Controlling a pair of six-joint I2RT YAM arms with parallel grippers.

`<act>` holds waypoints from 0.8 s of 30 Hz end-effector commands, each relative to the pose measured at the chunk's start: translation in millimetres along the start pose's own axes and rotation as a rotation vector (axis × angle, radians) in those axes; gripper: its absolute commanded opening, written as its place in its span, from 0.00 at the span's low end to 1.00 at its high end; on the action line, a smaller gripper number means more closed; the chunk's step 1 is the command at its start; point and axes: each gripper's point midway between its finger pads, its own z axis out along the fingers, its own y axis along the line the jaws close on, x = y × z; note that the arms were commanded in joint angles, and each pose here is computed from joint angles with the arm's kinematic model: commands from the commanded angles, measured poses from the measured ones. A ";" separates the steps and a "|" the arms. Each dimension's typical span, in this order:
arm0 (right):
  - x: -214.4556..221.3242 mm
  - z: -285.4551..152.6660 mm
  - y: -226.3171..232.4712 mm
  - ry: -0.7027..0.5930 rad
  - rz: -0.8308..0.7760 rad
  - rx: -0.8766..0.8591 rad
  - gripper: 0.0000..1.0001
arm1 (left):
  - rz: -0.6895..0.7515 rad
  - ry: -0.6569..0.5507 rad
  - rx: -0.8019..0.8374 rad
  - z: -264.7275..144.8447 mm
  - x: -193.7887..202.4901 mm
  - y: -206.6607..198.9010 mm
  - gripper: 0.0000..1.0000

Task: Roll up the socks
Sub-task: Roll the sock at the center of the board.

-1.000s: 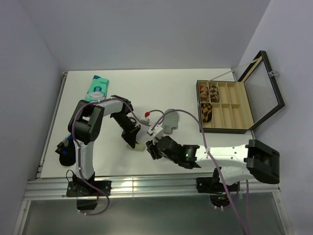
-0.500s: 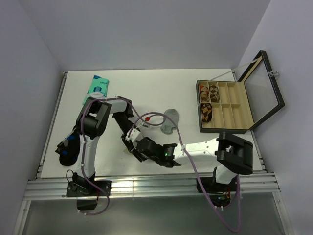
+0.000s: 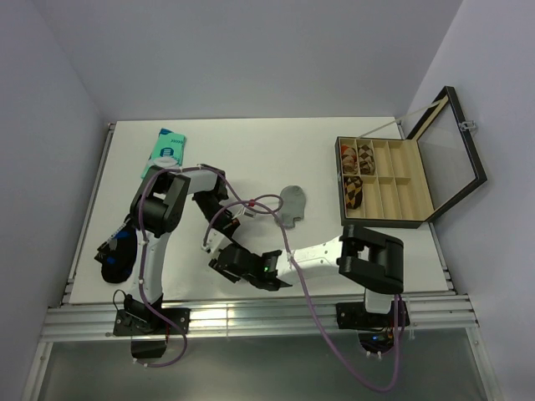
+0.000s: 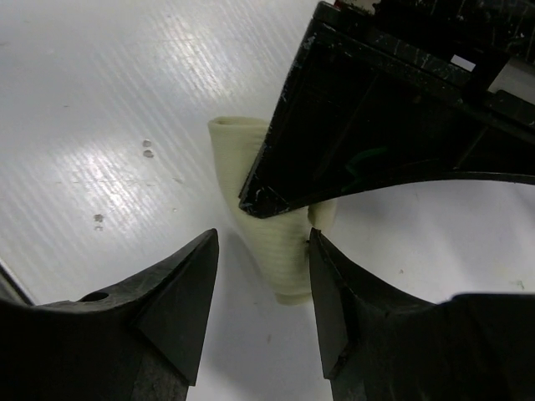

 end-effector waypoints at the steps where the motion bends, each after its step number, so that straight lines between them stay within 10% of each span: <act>1: -15.8 5.5 -6.4 -0.037 -0.009 0.066 0.55 | 0.081 0.051 -0.096 0.5 2.5 34.7 0.01; 24: 28.4 38.2 3.6 0.104 -0.047 0.057 0.46 | 0.082 0.073 -0.065 -2.5 6.3 22.3 0.31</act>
